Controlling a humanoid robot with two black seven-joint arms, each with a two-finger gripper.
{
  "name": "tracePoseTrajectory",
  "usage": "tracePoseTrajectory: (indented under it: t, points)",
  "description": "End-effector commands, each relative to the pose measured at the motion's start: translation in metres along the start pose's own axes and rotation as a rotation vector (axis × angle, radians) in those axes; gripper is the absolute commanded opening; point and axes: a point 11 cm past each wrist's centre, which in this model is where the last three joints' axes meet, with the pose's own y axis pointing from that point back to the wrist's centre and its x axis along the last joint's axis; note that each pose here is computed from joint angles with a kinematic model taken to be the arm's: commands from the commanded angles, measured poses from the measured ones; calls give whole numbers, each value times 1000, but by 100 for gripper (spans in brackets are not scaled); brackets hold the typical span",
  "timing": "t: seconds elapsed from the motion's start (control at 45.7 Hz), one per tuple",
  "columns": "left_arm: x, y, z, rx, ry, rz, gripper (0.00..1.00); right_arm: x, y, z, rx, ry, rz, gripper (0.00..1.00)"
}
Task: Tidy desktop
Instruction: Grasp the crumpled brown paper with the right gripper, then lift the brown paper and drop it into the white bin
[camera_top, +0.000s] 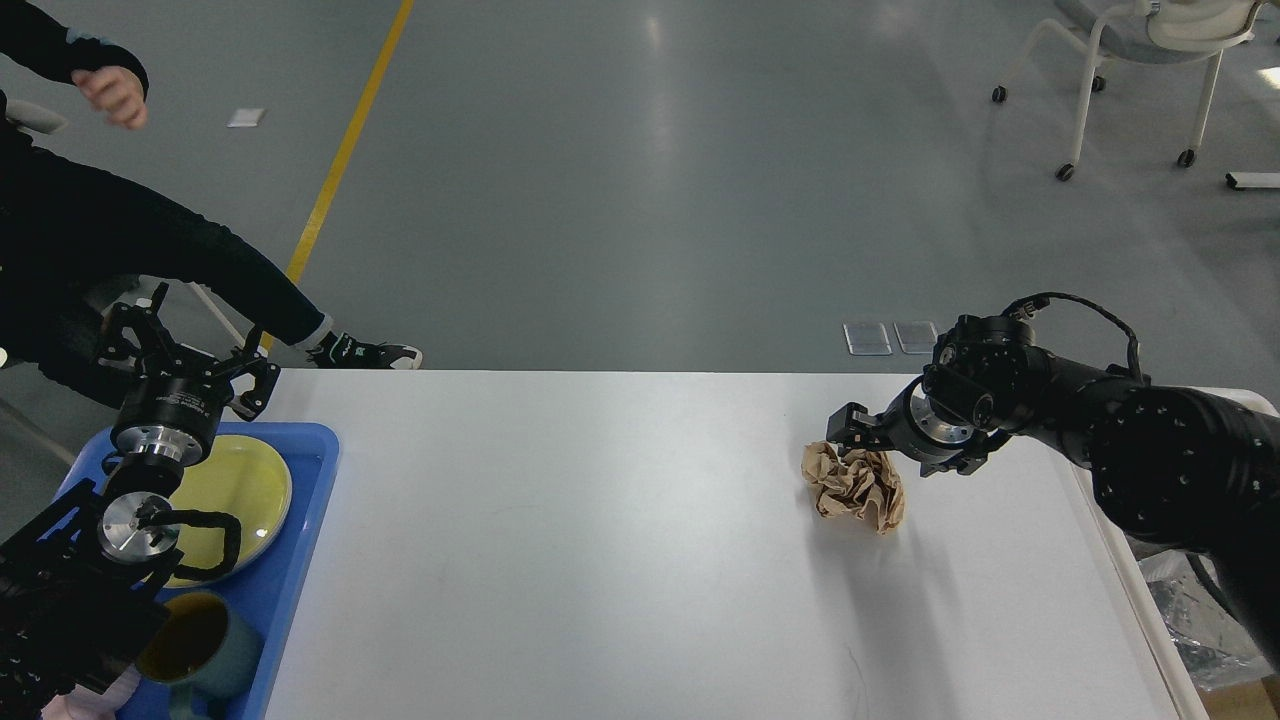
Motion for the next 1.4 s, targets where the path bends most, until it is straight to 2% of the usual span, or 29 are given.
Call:
tracePoseTrajectory:
  t: [0.0, 0.175, 0.438, 0.548, 0.635, 0.701, 0.745, 0.789, 0.964, 1.205, 1.314, 1.336, 1.38]
  points:
    - [0, 0, 0, 0, 0, 0, 97, -4, -4, 1, -1, -4, -1, 100]
    - [0, 0, 0, 0, 0, 0, 97, -3, -12, 7, -8, -26, 80, 100]
    - [0, 0, 0, 1, 0, 0, 97, -11, -20, 14, -1, -64, 81, 100]
    - [0, 0, 0, 1, 0, 0, 97, -13, -20, 9, 23, -85, 71, 95]
    - [0, 0, 0, 1, 0, 0, 97, -14, -20, 7, 28, -88, 66, 58]
    - [0, 0, 0, 0, 0, 0, 97, -14, -20, 6, 35, -98, 62, 19]
    - [0, 0, 0, 0, 0, 0, 97, -15, -20, 6, 41, -107, 58, 5]
    - [0, 0, 0, 0, 0, 0, 97, -13, -19, 8, 48, -123, 61, 0]
    - [0, 0, 0, 0, 0, 0, 97, -9, -9, 11, 89, -178, 36, 0]
    - [0, 0, 0, 0, 0, 0, 97, 28, 57, 9, 182, -223, 33, 0]
    - [0, 0, 0, 0, 0, 0, 97, 45, 102, 6, 236, -219, 38, 0]
    - [0, 0, 0, 0, 0, 0, 97, 55, 127, 3, 268, -215, 49, 0]
    - [0, 0, 0, 0, 0, 0, 97, 64, 152, -1, 301, -204, 61, 0]
